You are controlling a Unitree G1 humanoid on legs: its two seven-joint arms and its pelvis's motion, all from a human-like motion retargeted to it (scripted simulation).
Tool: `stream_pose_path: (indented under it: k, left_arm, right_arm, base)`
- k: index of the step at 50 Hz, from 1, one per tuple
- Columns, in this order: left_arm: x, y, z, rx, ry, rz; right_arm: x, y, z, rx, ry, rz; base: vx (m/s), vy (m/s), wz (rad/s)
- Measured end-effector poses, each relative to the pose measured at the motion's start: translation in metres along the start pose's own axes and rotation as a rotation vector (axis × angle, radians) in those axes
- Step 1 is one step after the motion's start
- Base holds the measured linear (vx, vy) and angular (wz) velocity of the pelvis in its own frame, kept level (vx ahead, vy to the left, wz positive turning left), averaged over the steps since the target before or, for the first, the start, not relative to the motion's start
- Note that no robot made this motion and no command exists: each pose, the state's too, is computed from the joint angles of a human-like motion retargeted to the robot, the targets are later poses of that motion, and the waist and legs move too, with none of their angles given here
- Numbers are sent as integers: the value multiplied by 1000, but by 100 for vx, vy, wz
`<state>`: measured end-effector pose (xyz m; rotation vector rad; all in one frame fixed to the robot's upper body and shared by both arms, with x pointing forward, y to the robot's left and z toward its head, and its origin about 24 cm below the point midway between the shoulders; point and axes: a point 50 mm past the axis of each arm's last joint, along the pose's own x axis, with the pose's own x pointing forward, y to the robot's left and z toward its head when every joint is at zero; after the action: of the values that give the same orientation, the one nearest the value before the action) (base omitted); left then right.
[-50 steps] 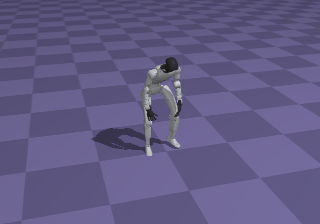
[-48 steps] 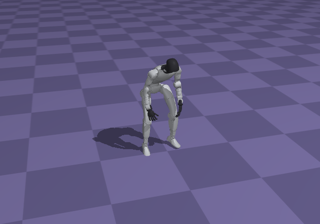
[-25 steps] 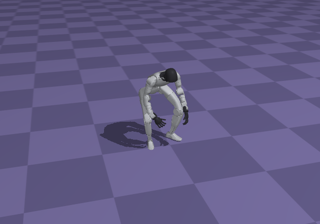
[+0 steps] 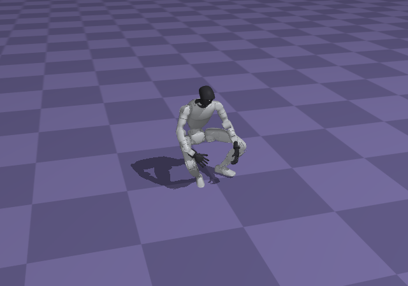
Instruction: Upper body actions
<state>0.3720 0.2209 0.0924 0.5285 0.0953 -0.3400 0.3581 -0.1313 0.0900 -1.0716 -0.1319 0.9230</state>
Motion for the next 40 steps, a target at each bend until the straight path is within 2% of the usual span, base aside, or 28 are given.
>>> stream_pose_path:
  k: [4, 12, 17, 23, 30, 35, 37, 40]
  left_arm:
    - [2, 14, 13, 12, -23, 30]
    - [4, 64, 74, 36, -161, 153]
    - [-7, 65, 41, 0, -73, 181]
    - [-38, 31, -51, -76, 169, 227]
    - [-97, -71, -162, -280, 586, 250]
    - [-196, -178, -223, -688, 1041, 196]
    - [-251, -224, -231, -942, 1252, 185]
    - [-301, -265, -225, -1125, 1487, 183]
  right_arm:
    - [0, -23, 8, -73, -6, -39]
    - [-28, -100, 20, -90, -20, -312]
    - [-39, -83, -2, -67, 46, -357]
    - [-49, -6, -50, 62, 206, -351]
    - [-86, 129, -104, 410, 622, -423]
    - [-122, 256, -95, 814, 960, -363]
    - [-158, 311, -81, 977, 1166, -228]
    - [-202, 366, -52, 1184, 1422, -63]
  base:
    - [-4, -14, 13]
    - [-9, -8, 9]
    - [1, 6, -8]
    - [13, 5, 8]
    - [25, 4, 33]
    - [55, 13, 73]
    - [64, 21, -30]
    - [47, 9, -55]
